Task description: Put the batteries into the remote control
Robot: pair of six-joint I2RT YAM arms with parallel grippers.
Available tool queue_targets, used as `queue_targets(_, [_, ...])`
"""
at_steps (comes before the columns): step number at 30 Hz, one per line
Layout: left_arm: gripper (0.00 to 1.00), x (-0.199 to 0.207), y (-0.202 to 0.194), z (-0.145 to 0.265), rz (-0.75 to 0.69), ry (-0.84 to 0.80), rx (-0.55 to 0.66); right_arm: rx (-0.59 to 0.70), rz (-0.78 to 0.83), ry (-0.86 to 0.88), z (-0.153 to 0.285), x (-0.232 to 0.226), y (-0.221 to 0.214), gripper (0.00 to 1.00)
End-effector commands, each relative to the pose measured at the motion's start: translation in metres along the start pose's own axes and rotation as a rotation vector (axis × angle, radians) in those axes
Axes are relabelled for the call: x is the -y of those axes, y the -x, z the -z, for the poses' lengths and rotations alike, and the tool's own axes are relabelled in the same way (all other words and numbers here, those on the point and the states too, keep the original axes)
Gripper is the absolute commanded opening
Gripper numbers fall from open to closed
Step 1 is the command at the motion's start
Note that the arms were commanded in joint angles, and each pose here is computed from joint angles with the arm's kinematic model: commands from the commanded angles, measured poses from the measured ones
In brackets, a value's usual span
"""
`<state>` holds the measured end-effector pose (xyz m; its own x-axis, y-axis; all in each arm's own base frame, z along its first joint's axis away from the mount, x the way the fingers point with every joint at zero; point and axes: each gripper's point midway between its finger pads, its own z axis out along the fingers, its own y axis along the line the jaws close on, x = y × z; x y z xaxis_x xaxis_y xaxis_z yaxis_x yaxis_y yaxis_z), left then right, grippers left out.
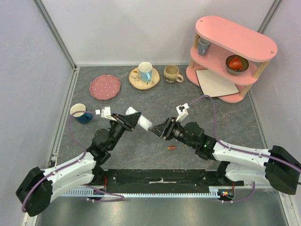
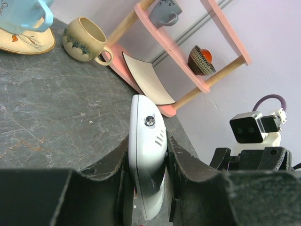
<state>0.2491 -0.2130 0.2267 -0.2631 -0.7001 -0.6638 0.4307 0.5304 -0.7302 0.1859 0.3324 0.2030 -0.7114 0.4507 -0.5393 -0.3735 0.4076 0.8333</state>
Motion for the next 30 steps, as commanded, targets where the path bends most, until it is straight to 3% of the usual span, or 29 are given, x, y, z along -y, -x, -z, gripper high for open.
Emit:
queue_targets(1, [0.02,0.01,0.017,-0.002,-0.022,-0.019,0.066,0.055,-0.028,0.068,-0.009,-0.026,0.018,0.56])
queue_targets(10, [0.02,0.013,0.018,-0.002,-0.023,-0.031,0.062,0.079,-0.051,0.039,-0.014,-0.02,0.021,0.48])
queue_targets(30, [0.02,0.016,0.019,0.001,-0.014,-0.044,0.064,0.097,-0.092,0.003,-0.022,-0.011,0.022,0.43])
